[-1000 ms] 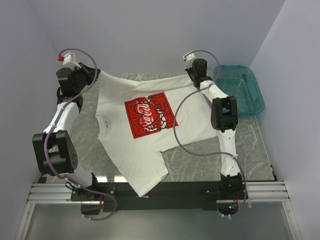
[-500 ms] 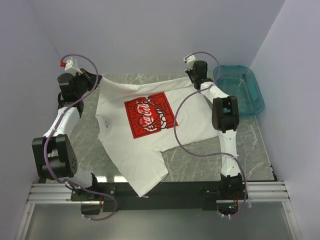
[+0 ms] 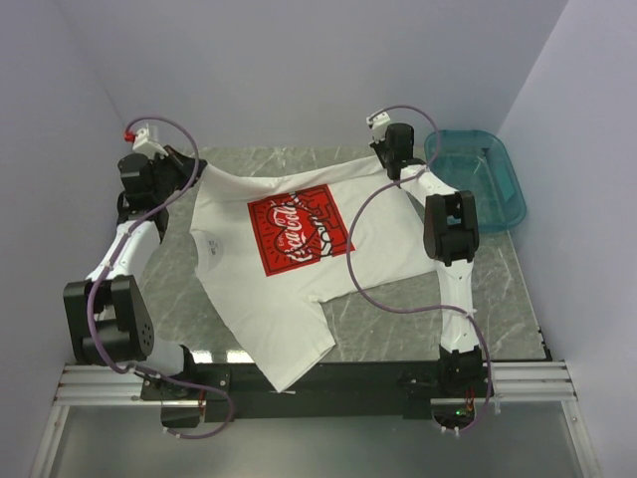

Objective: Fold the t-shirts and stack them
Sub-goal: Fold the tshirt

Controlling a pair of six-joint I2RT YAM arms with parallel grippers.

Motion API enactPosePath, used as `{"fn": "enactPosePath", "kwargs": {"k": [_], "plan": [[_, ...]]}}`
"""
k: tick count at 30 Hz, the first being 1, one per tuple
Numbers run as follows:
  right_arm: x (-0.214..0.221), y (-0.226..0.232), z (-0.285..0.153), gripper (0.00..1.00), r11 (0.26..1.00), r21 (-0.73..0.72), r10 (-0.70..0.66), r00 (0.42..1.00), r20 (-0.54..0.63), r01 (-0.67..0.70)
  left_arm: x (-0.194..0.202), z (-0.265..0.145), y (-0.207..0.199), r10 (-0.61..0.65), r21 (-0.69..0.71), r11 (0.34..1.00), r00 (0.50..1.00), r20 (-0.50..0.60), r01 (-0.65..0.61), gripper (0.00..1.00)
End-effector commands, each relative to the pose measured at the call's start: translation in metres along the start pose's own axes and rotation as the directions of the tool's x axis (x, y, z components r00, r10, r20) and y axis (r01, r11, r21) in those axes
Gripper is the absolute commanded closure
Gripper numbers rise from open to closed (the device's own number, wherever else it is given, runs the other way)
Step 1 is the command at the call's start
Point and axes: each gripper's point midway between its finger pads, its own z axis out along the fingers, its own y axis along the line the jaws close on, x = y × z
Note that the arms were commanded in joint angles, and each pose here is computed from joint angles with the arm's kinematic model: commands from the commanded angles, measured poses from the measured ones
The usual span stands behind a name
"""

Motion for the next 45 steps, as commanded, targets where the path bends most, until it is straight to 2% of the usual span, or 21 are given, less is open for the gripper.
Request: {"fn": "enactPosePath", "kwargs": {"k": [1, 21, 45], "plan": [[-0.049, -0.033, -0.026, 1.00, 0.998, 0.062, 0.015, 0.994, 0.108, -0.022, -0.004, -0.011, -0.019, 0.043, 0.050, 0.998, 0.999, 0.013, -0.044, 0.99], [-0.030, -0.029, -0.043, 1.00, 0.999, 0.041, -0.004, 0.996, 0.084, 0.001, 0.017, -0.020, -0.019, 0.037, 0.028, 0.999, 0.999, -0.019, -0.036, 0.99], [0.005, -0.019, -0.037, 1.00, 0.998, 0.020, -0.055, 0.998, -0.003, 0.055, 0.042, -0.023, -0.025, 0.021, 0.036, 0.999, 0.997, -0.076, -0.019, 0.99]]}}
